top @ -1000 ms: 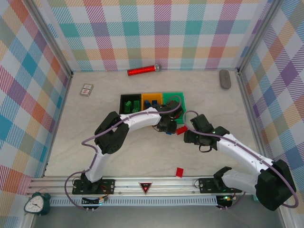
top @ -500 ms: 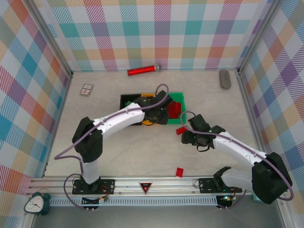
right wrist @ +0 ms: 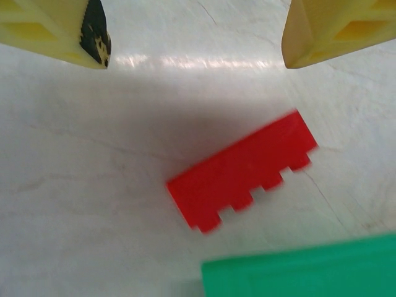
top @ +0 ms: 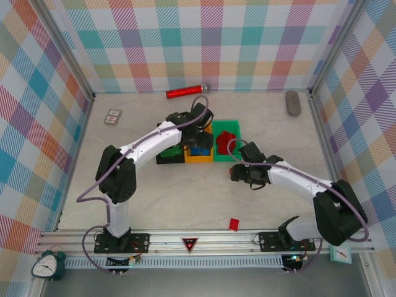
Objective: Sort the legos into containers by color
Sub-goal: Place the lego in the container, then pick up the lego from the center of the table.
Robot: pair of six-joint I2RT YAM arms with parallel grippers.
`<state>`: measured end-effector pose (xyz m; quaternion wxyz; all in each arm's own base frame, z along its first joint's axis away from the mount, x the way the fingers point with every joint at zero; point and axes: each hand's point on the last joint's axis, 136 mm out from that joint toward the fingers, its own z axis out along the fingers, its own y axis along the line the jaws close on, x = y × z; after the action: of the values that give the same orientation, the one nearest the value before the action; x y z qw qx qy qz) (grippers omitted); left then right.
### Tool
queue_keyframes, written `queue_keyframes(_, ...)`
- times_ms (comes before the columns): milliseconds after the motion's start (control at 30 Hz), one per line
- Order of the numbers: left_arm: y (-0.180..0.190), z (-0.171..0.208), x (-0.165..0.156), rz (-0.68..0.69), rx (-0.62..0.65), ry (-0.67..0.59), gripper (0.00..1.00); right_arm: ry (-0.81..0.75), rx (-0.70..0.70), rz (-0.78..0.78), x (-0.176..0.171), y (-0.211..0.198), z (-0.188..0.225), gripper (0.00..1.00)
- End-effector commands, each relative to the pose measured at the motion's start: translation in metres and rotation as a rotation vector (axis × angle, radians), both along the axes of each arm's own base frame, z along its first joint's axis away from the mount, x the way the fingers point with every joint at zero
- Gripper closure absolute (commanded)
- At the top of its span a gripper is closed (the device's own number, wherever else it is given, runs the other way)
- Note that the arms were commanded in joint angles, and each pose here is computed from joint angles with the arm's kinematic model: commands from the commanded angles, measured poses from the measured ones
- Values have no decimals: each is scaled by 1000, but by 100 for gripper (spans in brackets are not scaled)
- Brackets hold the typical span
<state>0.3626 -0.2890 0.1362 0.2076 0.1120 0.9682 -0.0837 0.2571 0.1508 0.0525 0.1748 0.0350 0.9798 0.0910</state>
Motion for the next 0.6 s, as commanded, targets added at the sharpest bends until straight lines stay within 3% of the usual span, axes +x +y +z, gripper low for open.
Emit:
queue_keyframes(0,2,19,-20,-13,-61,-25,26,-59,-6,-10,27,8,10,25)
queue_keyframes(167,9,26,-50,-12,-123,-64,26,-42,-68,10,49,14,2,23)
queue_keyframes(367,27,10,-81,3,-105,-37,26,32,-114,27,46,13,-22,25)
queue_keyframes(467,35,0,-91,17,-100,-18,26,59,-94,27,38,14,-32,32)
queue_keyframes(567,38,-8,-96,31,-103,-7,26,75,-97,23,32,11,-39,46)
